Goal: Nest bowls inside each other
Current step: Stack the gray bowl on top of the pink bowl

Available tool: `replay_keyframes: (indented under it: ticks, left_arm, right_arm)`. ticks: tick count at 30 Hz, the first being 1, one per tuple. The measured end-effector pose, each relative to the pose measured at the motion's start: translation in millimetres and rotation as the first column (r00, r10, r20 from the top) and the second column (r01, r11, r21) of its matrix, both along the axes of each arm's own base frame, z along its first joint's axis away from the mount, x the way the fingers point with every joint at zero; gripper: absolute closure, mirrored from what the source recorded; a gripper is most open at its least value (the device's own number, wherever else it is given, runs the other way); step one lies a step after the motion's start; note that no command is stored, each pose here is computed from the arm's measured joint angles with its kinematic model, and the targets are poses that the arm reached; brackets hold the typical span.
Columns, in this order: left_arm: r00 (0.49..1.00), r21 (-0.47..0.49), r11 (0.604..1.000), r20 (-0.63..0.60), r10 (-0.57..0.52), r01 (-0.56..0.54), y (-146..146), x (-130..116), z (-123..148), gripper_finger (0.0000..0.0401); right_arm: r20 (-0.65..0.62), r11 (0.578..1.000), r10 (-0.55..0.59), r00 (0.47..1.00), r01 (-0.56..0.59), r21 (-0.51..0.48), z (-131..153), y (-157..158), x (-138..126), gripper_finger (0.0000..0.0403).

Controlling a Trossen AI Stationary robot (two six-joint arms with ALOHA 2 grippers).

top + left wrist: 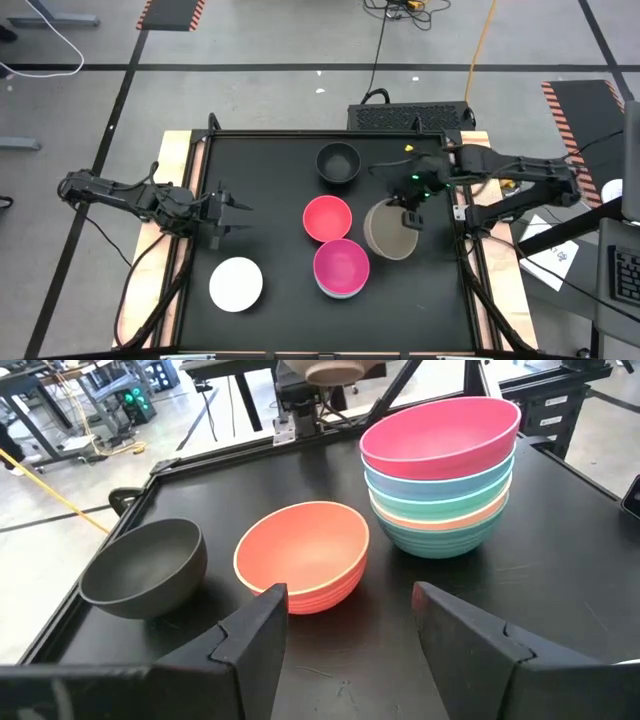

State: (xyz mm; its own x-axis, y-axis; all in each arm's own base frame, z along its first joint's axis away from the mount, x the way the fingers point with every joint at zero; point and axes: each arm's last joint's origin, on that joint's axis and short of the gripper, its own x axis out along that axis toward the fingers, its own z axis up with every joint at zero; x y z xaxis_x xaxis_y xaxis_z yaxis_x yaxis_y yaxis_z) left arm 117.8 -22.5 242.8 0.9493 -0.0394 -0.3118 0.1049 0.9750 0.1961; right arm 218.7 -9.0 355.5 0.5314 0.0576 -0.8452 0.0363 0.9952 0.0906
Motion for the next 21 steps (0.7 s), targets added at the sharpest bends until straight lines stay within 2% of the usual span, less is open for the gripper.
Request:
replay_keyframes:
  ticks: [4, 9, 12, 21]
  left_arm:
    - [1.000, -0.001, 1.000, 0.000, 0.000, 0.000, 0, 0, 0, 0.0183]
    - [1.000, -0.003, 1.000, -0.001, -0.010, 0.010, -1, 0, 0, 0.0183]
    - [1.000, -0.003, 1.000, -0.001, -0.021, 0.021, -2, 0, 0, 0.0183]
    - [0.999, 0.003, 0.999, -0.001, -0.034, 0.034, -4, -1, 0, 0.0183]
  right_arm:
    - [-0.116, 1.000, 0.014, 0.993, -0.015, -0.006, 10, -2, 24, 0.0403]
    - [-0.184, 1.000, 0.020, 0.983, -0.022, -0.007, 23, -3, 43, 0.0403]
    - [-0.169, 1.000, 0.022, 0.985, -0.022, -0.001, 31, -1, 51, 0.0403]
    - [-0.097, 0.990, 0.127, 0.987, -0.120, 0.075, 43, 25, 64, 0.0403]
